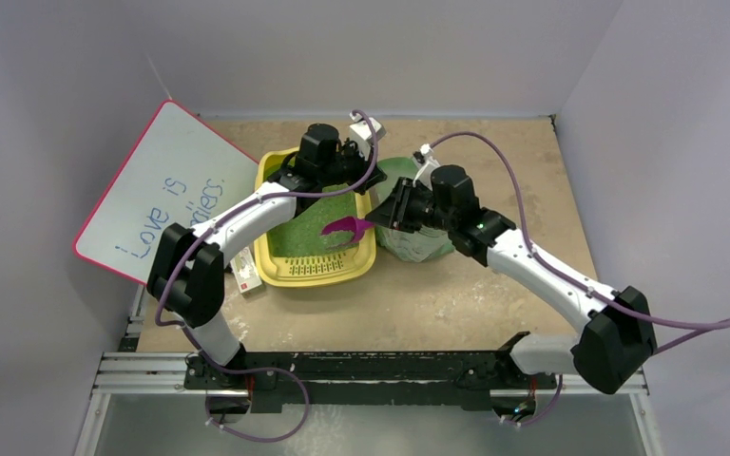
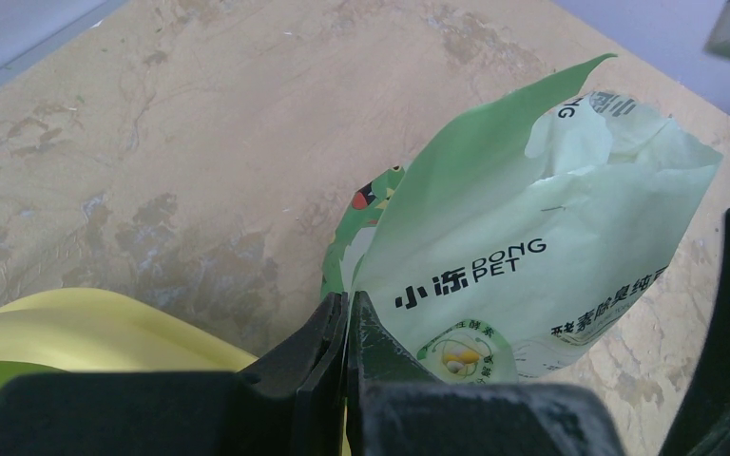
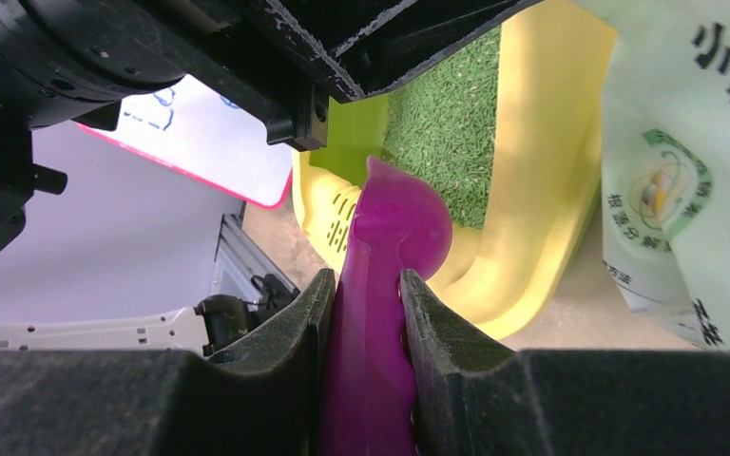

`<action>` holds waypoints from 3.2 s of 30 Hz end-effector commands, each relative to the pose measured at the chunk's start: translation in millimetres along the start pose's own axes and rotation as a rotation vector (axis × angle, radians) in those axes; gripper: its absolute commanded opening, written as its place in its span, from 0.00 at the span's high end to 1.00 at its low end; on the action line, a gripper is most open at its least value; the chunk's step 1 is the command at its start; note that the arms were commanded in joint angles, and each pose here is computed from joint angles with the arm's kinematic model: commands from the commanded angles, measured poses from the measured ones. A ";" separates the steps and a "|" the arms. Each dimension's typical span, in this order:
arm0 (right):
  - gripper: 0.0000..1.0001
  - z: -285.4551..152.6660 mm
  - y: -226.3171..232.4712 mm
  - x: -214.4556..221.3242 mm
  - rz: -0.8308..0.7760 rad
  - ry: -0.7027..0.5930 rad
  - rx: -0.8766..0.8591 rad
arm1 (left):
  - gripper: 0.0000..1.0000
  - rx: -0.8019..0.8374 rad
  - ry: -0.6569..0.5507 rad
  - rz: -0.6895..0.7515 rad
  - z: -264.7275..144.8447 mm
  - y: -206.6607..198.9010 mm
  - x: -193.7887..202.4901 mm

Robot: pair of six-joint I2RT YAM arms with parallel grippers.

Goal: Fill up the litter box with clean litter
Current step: 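Pour the cat litter into the litter box, then scoop the cat litter from the cat litter bag.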

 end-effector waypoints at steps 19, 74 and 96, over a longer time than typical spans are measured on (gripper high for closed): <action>1.00 -16.1 7.6 -33.5 -0.075 -0.118 0.076 | 1.00 0.010 -0.044 0.005 -6.4 -5.0 -12.2; 1.00 -122.9 17.2 -51.4 -0.307 -0.090 0.295 | 1.00 0.020 -0.042 0.007 -5.0 -6.1 -14.3; 1.00 -225.2 -0.8 -93.0 -0.373 -0.245 0.791 | 1.00 0.049 -0.030 0.005 -4.9 -10.7 -14.2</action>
Point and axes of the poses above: each gripper's point midway between its finger pads, its own z axis out along the fingers, its own y axis along the line the jaws close on, x = y × z, the point moved 5 cm from there along -z, back along the fingers, and after that the axes turned 14 degrees about -z, right-handed, at the moved point
